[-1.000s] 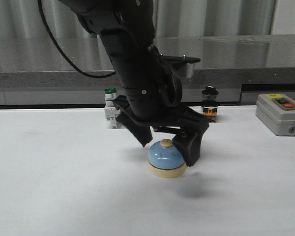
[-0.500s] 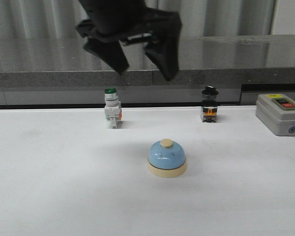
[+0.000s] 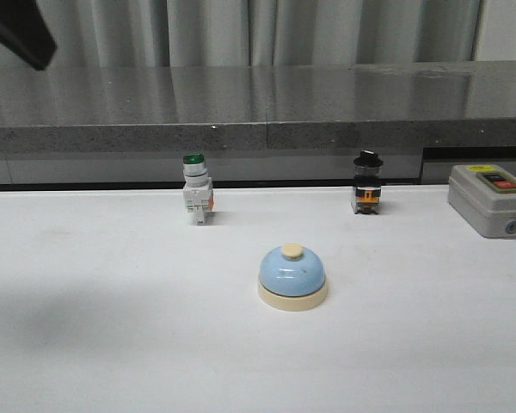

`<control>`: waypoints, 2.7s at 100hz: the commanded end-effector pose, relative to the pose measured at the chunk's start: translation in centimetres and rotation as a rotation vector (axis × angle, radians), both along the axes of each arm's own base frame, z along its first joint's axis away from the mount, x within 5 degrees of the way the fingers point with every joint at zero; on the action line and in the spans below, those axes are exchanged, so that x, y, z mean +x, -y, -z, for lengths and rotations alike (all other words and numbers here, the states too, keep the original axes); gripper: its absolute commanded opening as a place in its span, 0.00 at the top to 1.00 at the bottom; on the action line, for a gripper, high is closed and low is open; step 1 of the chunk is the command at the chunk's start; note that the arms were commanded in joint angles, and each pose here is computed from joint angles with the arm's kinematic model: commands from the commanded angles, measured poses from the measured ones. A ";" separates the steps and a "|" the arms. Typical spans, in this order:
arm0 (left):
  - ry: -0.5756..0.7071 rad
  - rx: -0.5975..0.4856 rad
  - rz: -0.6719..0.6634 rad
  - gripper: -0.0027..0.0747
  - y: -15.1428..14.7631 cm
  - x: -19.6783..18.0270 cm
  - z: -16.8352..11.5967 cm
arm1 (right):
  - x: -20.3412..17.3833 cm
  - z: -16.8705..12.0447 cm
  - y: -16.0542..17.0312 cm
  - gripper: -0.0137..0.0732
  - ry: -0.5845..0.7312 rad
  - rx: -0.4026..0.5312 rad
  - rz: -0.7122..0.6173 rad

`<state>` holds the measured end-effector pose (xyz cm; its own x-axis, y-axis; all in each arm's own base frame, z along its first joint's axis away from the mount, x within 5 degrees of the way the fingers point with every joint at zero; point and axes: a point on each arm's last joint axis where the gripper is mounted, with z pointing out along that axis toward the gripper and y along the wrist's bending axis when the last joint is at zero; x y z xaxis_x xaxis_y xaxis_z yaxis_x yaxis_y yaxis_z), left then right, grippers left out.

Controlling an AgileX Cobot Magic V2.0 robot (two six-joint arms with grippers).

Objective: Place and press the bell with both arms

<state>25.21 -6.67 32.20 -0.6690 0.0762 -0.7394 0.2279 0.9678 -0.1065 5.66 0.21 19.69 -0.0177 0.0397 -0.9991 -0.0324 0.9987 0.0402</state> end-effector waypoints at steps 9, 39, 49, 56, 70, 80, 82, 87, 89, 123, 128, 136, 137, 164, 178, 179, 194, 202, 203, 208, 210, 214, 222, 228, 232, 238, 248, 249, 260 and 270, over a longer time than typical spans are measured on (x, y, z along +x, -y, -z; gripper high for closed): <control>0.177 -0.077 -0.068 0.10 -1.8 -3.7 -1.8 | -0.2 -1.3 0.1 0.92 0.114 0.002 0.010; 0.316 -0.126 -0.077 0.10 -3.1 -10.0 -1.2 | -0.2 -1.3 0.1 0.92 0.114 0.002 0.010; 0.349 -0.134 -0.076 0.10 -3.2 -10.8 -1.6 | -0.2 -1.3 0.1 0.92 0.114 0.002 0.010; 0.361 -0.136 -0.077 0.10 -3.3 -10.9 -1.8 | -0.2 -1.3 0.1 0.92 0.114 0.002 0.010; 0.375 -0.139 -0.079 0.13 -3.3 -10.8 -1.9 | -0.2 -1.3 0.1 0.92 0.114 0.002 0.010; 0.377 -0.140 -0.079 0.25 -3.3 -10.8 -1.9 | -0.2 -1.3 0.1 0.92 0.114 0.002 0.010; 0.377 -0.140 -0.079 0.28 -3.3 -10.8 -1.9 | -0.2 -1.3 0.1 0.92 0.114 0.002 0.010; 0.377 -0.140 -0.079 0.37 -3.3 -10.8 -1.9 | -0.2 -1.3 0.1 0.92 0.114 0.002 0.010; 0.377 -0.140 -0.079 0.42 -3.3 -10.8 -1.9 | -0.2 -1.3 0.1 0.92 0.114 0.002 0.010; 0.377 -0.140 -0.079 0.99 -3.3 -10.8 -1.9 | -0.2 -1.3 0.1 0.92 0.114 0.002 0.010; 0.377 -0.140 -0.079 0.99 -3.3 -10.8 -1.9 | -0.2 -1.3 0.1 0.92 0.114 0.002 0.010; 0.377 -0.140 -0.079 0.99 -3.3 -10.8 -1.9 | -0.2 -1.3 0.1 0.92 0.114 0.002 0.010; 0.377 -0.140 -0.079 0.99 -3.3 -10.8 -1.9 | -0.2 -1.3 0.1 0.92 0.114 0.002 0.010; 0.377 -0.140 -0.079 0.99 -3.3 -10.8 -1.9 | -0.2 -1.3 0.1 0.92 0.114 0.002 0.010; 0.378 -0.138 -0.079 0.99 -3.3 -10.8 -1.9 | -0.2 -1.3 0.1 0.92 0.114 0.002 0.010; 0.378 -0.138 -0.079 0.99 -3.3 -10.8 -1.9 | -0.2 -1.3 0.1 0.92 0.114 0.002 0.010; 0.418 -0.096 -0.074 0.99 -3.6 -11.3 -1.7 | -0.2 -1.3 0.1 0.92 0.114 0.002 0.010; 0.458 -0.105 -0.080 0.99 -3.8 -12.2 -0.9 | -0.2 -1.3 0.1 0.92 0.114 0.002 0.009; 0.473 -0.108 -0.081 0.99 -3.8 -12.3 -1.0 | -0.2 -1.3 0.1 0.92 0.114 0.002 0.009; 0.509 -0.110 -0.087 0.99 -4.0 -13.0 -0.3 | -0.2 -1.3 0.1 0.92 0.114 0.002 0.009; 0.518 -0.110 -0.089 0.99 -4.1 -13.2 -0.1 | -0.2 -1.3 0.1 0.92 0.114 0.002 0.009; 0.543 -0.111 -0.096 0.99 -4.3 -13.8 0.8 | -0.2 -1.3 0.1 0.92 0.114 0.002 0.009; 0.586 -0.103 -0.122 0.99 -4.8 -15.0 2.9 | -0.2 -1.3 0.1 0.92 0.114 0.002 0.009; 0.607 -0.087 -0.132 0.99 -5.1 -15.8 4.7 | -0.2 -1.3 0.1 0.92 0.114 0.002 0.009; 0.631 -0.083 -0.137 0.99 -5.3 -16.4 5.8 | -0.2 -1.3 0.1 0.92 0.114 0.002 0.009; 0.671 -0.091 -0.146 0.99 -5.5 -17.3 7.1 | -0.2 -1.3 0.1 0.92 0.114 0.002 0.009; 0.712 -0.096 -0.147 0.99 -5.7 -18.5 9.2 | -0.2 -1.3 0.1 0.92 0.114 0.002 0.009; 0.710 -0.096 -0.147 0.99 -5.7 -18.6 9.5 | -0.2 -1.3 0.1 0.92 0.114 0.002 0.009; 0.764 -0.102 -0.146 0.99 -5.8 -19.5 10.8 | -0.2 -1.3 0.1 0.92 0.114 0.002 0.009; 0.802 -0.096 -0.142 0.99 -5.9 -19.9 11.4 | -0.2 -1.3 0.1 0.92 0.114 0.002 0.009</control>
<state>5.64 -0.91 19.91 -0.0737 -0.0378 -0.9966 0.1495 0.9876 -0.0485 5.66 0.21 19.69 -0.0177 0.0397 -0.9991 -0.0324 0.9987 0.0402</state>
